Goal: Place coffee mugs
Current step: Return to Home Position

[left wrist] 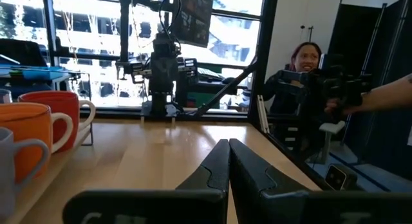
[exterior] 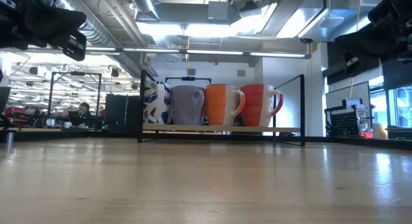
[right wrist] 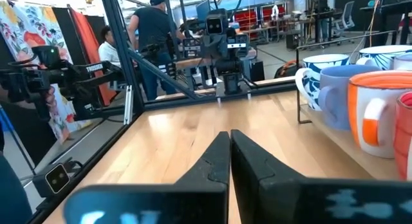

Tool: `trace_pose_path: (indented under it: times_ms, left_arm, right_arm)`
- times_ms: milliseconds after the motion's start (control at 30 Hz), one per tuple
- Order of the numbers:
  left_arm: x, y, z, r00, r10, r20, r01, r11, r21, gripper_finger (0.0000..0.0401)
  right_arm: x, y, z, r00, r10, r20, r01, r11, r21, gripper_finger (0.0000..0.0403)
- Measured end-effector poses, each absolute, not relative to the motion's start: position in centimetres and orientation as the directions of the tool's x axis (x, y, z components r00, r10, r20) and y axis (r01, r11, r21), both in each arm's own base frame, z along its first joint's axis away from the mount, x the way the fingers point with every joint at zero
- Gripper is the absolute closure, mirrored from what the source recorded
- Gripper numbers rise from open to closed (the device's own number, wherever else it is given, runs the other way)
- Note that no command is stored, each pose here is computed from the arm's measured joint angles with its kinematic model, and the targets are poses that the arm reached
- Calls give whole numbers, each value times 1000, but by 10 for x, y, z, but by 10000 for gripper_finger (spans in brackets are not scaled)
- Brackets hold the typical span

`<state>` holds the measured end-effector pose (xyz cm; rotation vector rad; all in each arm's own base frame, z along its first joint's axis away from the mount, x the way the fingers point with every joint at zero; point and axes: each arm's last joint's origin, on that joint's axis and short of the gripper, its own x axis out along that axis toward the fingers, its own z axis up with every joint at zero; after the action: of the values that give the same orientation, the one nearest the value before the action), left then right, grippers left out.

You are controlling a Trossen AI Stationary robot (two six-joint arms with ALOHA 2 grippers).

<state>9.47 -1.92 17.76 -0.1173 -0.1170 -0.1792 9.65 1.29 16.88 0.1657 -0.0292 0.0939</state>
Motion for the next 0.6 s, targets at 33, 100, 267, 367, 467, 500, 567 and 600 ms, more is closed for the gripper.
trace_pose_path:
  times_ms: [33,100,267,367,467,500,567,600]
  left_arm:
    - [95,-19,177,977,-171,125,184,977,-105,401]
    - [95,-19,177,977,-171,124,184,977,-105,401]
    - [95,-19,177,977,-170,125,184,977,-106,401]
    - [95,-19,177,977,-170,125,184,977,-106,401]
    - [95,-19,177,977,-170,125,184,977,-106,401]
    - [95,-19,177,978,-170,124,184,977,-106,401]
    - [95,-19,177,977,-170,125,184,977,-106,401]
    - [95,-19,177,977,-170,125,184,977,-106,401]
  right_arm:
    - [96,13,169,995,89,37,-94,981,167,400]
    - [96,12,169,996,77,37,-83,979,187,400]
    - [97,12,169,997,67,37,-74,970,233,400]
    - [97,12,169,997,67,37,-74,970,233,400]
    - [97,12,169,997,67,37,-73,970,233,400]
    - [97,12,169,997,66,36,-73,970,233,400]
    - [97,12,169,997,66,36,-73,970,233,400]
    - [97,12,169,997,66,36,-73,970,234,400]
